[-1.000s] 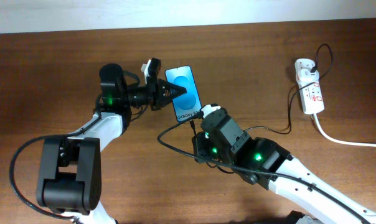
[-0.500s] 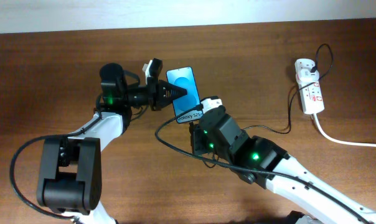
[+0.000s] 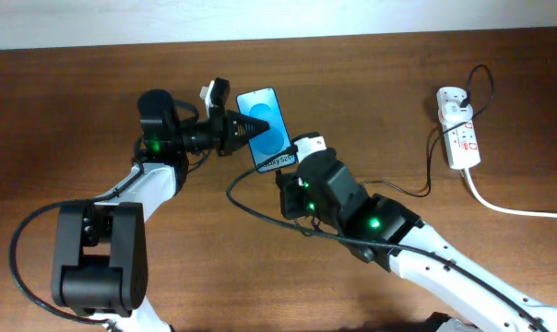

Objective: Plug charger to phone and switch on socket
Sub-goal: 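Align and push the USB-C plug into the phone's port, then lower the charging phone onto the table with the left gripper and release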

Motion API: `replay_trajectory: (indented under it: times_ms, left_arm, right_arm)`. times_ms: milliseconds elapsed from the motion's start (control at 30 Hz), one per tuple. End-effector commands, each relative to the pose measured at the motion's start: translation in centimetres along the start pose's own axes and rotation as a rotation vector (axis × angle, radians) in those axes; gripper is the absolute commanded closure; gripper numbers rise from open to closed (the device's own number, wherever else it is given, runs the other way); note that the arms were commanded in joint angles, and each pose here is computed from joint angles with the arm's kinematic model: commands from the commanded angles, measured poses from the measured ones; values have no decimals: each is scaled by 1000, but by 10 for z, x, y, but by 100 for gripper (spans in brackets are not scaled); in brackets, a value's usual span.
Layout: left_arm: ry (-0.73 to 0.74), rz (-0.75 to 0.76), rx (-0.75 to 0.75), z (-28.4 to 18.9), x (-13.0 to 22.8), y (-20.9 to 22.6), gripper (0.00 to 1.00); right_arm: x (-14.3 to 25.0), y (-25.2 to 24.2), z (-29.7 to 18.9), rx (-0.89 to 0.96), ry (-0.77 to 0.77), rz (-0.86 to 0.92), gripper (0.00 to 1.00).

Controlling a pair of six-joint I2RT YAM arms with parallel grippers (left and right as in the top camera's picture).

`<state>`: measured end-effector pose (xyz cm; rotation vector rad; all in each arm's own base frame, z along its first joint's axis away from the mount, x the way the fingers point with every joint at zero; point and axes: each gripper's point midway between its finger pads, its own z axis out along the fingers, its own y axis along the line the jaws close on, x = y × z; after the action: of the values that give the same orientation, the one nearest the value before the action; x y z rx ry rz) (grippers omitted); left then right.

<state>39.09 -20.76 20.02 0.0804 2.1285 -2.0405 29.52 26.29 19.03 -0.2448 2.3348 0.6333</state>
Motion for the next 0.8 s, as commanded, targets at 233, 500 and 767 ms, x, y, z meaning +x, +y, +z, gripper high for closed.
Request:
replay_trajectory:
  times_ms: [233, 500, 767]
  left_arm:
    - [30, 48, 6, 14, 9, -5, 100]
    - [-3, 46, -3, 14, 3, -5, 100]
    - [12, 46, 3, 14, 6, -6, 100]
  right_arm:
    - [-10, 3, -61, -33, 15, 5, 62]
    - [26, -4, -33, -9, 184, 21, 57]
    - [24, -8, -16, 13, 177, 18, 72]
